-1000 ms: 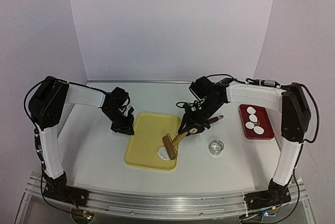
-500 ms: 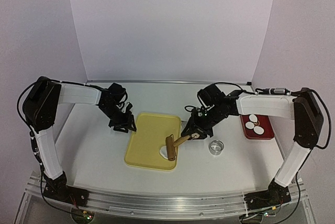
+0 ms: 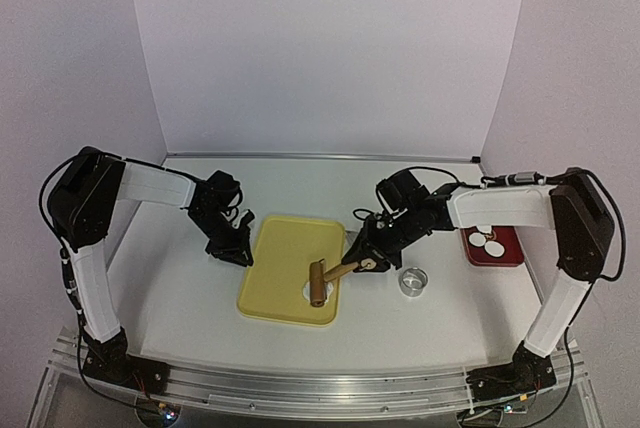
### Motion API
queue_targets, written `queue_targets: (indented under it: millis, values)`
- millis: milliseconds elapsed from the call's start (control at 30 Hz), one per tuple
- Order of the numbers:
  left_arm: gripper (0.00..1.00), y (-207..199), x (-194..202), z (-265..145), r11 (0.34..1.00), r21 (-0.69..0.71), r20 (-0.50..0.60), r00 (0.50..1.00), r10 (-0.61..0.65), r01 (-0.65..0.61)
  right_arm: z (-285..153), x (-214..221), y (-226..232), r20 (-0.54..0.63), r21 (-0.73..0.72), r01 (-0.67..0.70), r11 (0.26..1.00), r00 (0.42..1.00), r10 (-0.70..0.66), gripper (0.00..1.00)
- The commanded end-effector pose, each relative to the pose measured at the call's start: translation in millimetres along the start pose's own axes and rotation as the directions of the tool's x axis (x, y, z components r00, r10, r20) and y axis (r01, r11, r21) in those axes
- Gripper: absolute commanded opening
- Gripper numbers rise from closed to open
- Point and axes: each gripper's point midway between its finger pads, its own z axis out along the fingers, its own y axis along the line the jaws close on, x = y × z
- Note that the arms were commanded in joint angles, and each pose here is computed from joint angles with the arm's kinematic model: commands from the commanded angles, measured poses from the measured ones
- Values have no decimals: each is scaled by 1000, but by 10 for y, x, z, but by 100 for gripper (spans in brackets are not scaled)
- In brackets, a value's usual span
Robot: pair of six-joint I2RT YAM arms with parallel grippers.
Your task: Roll out the dumpling wrappers from the dough
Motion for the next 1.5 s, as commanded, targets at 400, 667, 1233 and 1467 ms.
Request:
queue_targets:
  millis: [400,667,1233,1467]
  values:
    - [0,300,163,180,993,-106,-88,995,50,-59,-18,187,-816,106,243,-147,959,987,124,0]
    - [0,237,69,172,994,-89,-77,996,50,-56,265,162,-824,58,287,-137,948,990,125,0]
    - [0,346,67,155,992,-110,-85,995,53,-62,20,415,-1103,116,319,-236,918,971,210,0]
    - [0,335,63,149,993,-103,-81,995,53,-61,271,393,-1141,65,367,-222,903,975,213,0]
